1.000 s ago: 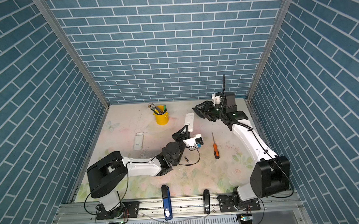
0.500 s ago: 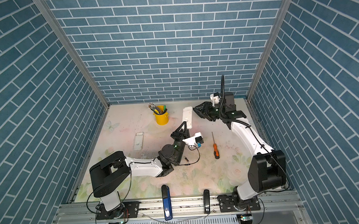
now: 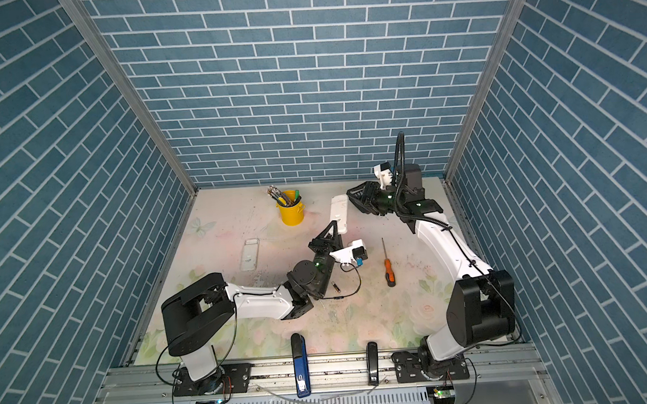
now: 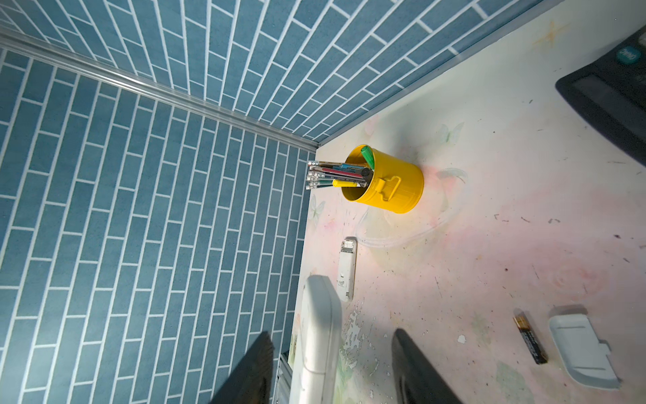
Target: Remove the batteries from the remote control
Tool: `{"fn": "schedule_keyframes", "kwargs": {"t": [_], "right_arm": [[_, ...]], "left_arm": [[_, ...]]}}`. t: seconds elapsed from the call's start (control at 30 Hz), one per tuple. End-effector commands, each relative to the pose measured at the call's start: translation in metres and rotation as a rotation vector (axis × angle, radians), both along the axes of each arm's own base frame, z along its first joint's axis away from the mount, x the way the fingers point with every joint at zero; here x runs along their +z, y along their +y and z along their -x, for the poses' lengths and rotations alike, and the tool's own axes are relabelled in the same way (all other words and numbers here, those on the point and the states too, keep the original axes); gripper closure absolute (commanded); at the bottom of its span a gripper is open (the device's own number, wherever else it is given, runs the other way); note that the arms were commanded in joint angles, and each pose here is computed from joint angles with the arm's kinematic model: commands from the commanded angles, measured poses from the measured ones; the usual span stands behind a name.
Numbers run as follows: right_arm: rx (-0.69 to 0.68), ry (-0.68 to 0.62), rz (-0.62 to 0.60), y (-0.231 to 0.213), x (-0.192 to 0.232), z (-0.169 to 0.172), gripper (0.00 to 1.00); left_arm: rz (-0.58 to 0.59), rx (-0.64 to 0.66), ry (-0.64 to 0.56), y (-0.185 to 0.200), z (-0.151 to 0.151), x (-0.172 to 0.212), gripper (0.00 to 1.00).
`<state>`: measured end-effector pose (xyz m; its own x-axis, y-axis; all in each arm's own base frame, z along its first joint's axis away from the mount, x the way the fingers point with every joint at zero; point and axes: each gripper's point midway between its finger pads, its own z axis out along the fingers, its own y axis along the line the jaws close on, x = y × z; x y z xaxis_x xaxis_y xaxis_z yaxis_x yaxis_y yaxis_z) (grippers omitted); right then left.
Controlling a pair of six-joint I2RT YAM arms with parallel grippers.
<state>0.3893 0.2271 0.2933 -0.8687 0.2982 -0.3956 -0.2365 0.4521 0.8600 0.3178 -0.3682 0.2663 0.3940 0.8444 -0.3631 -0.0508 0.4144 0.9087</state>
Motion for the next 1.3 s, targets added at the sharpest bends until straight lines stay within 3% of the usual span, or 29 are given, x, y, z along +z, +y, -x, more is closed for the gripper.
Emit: {"fn": "schedule_keyframes", "kwargs": {"t": [0.0,0.2,0.57,0.87,1.1,1.27], "right_arm": [[0.070,-0.057,-0.019,0.014,0.012,0.000,0.47],[0.098,-0.033,-0.011,0.023,0.004,-0.002,0.50],[0.128,-0.027,-0.016,0.034,0.003,-0.003,0.71],[0.149,-0.006,-0.017,0.039,-0.002,0.006,0.72],[0.147,-0.009,-0.022,0.040,-0.001,0.007,0.94],[0.135,-0.017,-0.036,0.039,0.004,0.005,1.00]], "left_arm": [[0.061,-0.019,-0.016,-0.002,0.004,0.017,1.00],[0.071,-0.034,-0.013,-0.004,0.006,0.018,1.00],[0.064,-0.049,-0.003,-0.011,0.006,0.012,1.00],[0.058,-0.042,-0.004,-0.014,0.002,0.008,1.00],[0.060,-0.038,-0.003,-0.015,0.001,0.009,1.00],[0.081,-0.024,-0.009,-0.011,0.000,0.012,0.99]]}}
